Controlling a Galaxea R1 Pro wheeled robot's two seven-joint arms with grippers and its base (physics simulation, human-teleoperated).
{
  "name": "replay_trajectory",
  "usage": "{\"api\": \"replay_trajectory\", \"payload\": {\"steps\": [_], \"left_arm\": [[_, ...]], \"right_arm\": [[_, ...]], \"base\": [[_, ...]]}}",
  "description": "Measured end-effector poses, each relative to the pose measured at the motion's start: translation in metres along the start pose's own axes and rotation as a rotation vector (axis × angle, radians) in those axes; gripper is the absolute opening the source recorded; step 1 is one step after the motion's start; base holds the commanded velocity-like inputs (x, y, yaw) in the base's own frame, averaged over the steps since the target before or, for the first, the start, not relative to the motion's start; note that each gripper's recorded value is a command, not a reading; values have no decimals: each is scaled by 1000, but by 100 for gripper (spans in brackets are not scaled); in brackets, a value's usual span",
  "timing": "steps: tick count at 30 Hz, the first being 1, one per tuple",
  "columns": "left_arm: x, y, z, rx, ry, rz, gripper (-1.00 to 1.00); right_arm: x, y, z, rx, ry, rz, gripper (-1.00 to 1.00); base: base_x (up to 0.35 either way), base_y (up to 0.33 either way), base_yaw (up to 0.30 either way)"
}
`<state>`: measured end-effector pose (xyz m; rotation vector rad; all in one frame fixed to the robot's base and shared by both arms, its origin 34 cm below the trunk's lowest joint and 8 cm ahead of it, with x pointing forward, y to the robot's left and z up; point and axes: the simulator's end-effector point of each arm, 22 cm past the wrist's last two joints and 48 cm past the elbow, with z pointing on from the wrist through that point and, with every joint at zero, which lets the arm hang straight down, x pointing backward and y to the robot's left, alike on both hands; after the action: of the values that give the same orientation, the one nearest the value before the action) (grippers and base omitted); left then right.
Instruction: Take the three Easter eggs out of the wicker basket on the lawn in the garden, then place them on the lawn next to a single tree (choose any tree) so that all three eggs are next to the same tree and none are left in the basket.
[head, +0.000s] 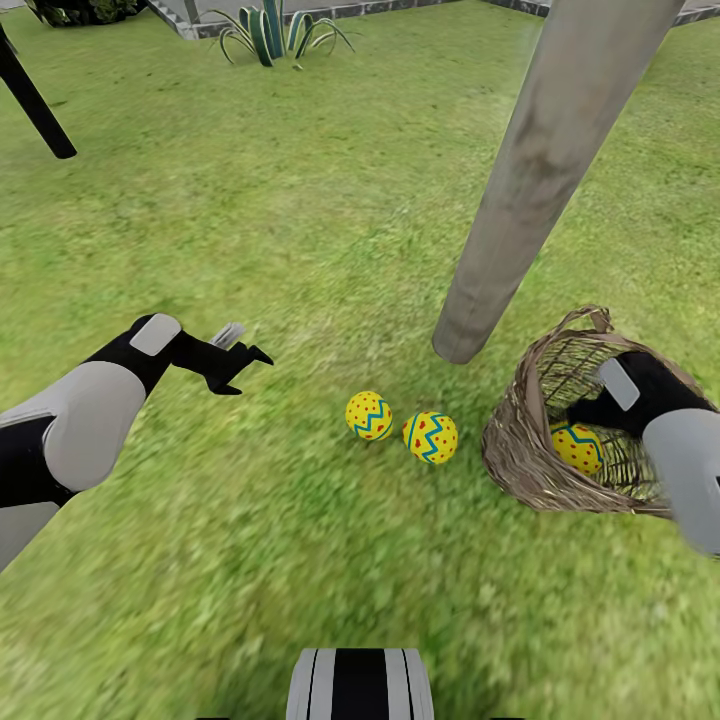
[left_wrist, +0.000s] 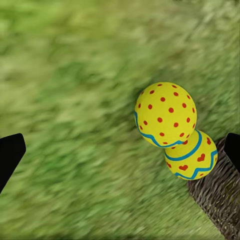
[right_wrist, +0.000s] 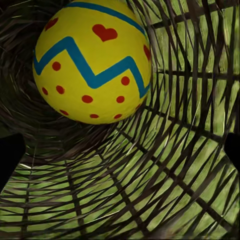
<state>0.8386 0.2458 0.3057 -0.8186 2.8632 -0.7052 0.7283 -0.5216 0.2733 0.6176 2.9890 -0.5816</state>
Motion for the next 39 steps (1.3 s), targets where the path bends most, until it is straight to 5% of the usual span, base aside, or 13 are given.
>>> {"api": "replay_trajectory", "payload": {"steps": [11, 21, 29, 39], "left_arm": [[0, 1, 0, 0, -1, -1, 100], [-1, 2, -1, -2, -2, -1, 100], [-1, 2, -1, -2, -1, 0, 100], [5, 21, 26, -26, 29, -16, 100]], "right_arm": [[-11, 2, -18, -26, 44, 11, 100], [-26, 25, -30, -143, 20, 20, 100], [-29, 24, -31, -147, 9, 24, 100], [-29, 31, -4, -131, -4, 28, 100]], "base": [[0, 0, 0], [0, 0, 0], [0, 0, 0], [0, 0, 0]]}}
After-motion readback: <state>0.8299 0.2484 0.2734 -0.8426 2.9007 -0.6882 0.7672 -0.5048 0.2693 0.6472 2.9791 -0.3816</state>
